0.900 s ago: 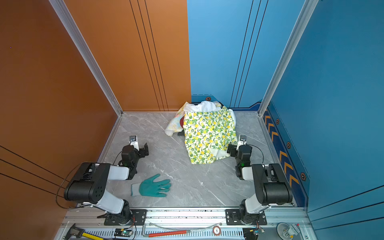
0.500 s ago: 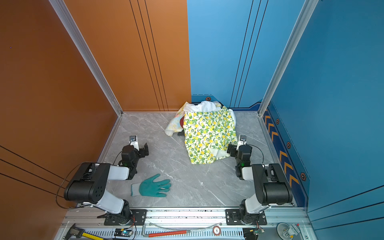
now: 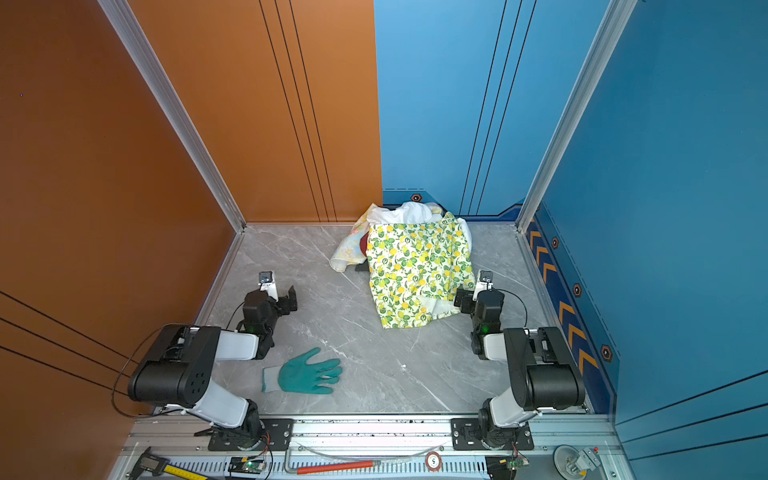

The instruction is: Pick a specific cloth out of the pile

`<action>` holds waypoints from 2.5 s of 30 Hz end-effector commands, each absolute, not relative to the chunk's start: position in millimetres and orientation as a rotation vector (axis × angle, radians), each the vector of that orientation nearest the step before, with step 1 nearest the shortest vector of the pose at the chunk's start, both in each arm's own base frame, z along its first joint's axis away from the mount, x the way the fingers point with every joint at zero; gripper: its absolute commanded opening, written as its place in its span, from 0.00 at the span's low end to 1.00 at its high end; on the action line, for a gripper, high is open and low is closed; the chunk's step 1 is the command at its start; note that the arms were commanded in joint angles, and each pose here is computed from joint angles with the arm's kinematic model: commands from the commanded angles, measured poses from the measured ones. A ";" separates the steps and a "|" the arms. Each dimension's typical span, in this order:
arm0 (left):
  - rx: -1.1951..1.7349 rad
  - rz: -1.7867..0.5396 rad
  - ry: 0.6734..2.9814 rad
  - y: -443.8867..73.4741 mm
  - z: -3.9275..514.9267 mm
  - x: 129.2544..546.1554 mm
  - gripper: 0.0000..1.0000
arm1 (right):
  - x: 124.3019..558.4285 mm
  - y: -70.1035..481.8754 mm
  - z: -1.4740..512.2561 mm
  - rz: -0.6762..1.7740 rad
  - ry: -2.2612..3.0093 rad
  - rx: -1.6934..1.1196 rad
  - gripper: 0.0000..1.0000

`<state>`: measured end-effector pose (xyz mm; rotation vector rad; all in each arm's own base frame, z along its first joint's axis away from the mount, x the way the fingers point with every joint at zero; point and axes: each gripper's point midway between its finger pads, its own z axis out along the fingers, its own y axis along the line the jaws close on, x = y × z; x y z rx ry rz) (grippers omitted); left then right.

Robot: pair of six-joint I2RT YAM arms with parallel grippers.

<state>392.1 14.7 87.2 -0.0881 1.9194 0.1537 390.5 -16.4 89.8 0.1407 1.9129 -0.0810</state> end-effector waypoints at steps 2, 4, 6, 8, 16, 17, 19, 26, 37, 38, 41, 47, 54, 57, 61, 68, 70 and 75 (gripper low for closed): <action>-0.086 0.177 1.915 15.1 90.4 395.4 0.98 | 394.0 -17.9 92.9 -0.092 1.905 0.145 1.00; -0.089 0.178 1.913 15.8 90.9 395.7 0.98 | 394.0 -17.6 92.6 -0.094 1.906 0.145 0.99; -0.087 0.178 1.914 15.4 90.6 395.9 0.98 | 393.4 -17.3 92.8 -0.111 1.905 0.142 1.00; -0.087 0.177 1.915 15.4 90.2 395.8 0.98 | 393.4 -15.8 93.5 -0.124 1.902 0.138 1.00; -0.084 0.176 1.914 14.3 90.6 395.2 0.98 | 391.3 -10.9 95.6 -0.130 1.895 0.111 1.00; -0.070 0.170 1.914 12.0 90.8 395.2 0.98 | 391.0 -11.0 97.3 -0.130 1.892 0.111 1.00; -0.039 0.164 1.915 6.4 92.6 395.6 0.98 | 389.9 -11.2 101.1 -0.134 1.884 0.114 1.00; -0.013 0.191 1.954 2.7 105.7 398.6 0.98 | 383.4 -13.3 114.9 -0.165 1.868 0.130 1.00; -0.065 0.137 2.005 -17.0 167.6 406.4 0.98 | 363.1 -19.9 173.9 -0.249 1.779 0.207 1.00; -0.074 0.118 2.016 -20.8 171.5 407.3 0.98 | 361.6 -18.3 182.6 -0.245 1.770 0.205 1.00; -0.131 0.023 2.070 -31.5 178.1 409.9 0.98 | 358.5 -13.9 205.0 -0.239 1.758 0.212 1.00; -0.259 -0.300 2.178 -69.1 193.4 424.2 1.00 | 361.7 2.7 226.6 -0.203 1.817 0.235 1.00; -0.444 -0.628 2.228 -122.1 212.9 443.2 0.95 | 365.2 51.0 239.0 -0.111 1.929 0.131 1.00; -0.556 -0.749 2.237 -146.0 211.3 457.0 0.93 | 361.6 81.5 244.1 -0.031 1.963 0.013 1.00; -0.699 -0.962 2.209 -182.1 209.6 482.6 0.91 | 350.9 118.4 248.4 0.094 1.973 -0.192 1.00; -0.921 -1.231 2.131 -225.4 195.8 522.7 0.88 | 332.6 170.8 256.8 0.270 1.889 -0.480 1.00; -0.970 -1.282 2.110 -231.6 191.2 533.0 0.80 | 329.7 178.7 257.8 0.262 1.874 -0.537 1.00; -1.056 -1.360 2.084 -243.5 181.8 550.7 0.74 | 327.7 187.8 260.1 0.240 1.847 -0.620 1.00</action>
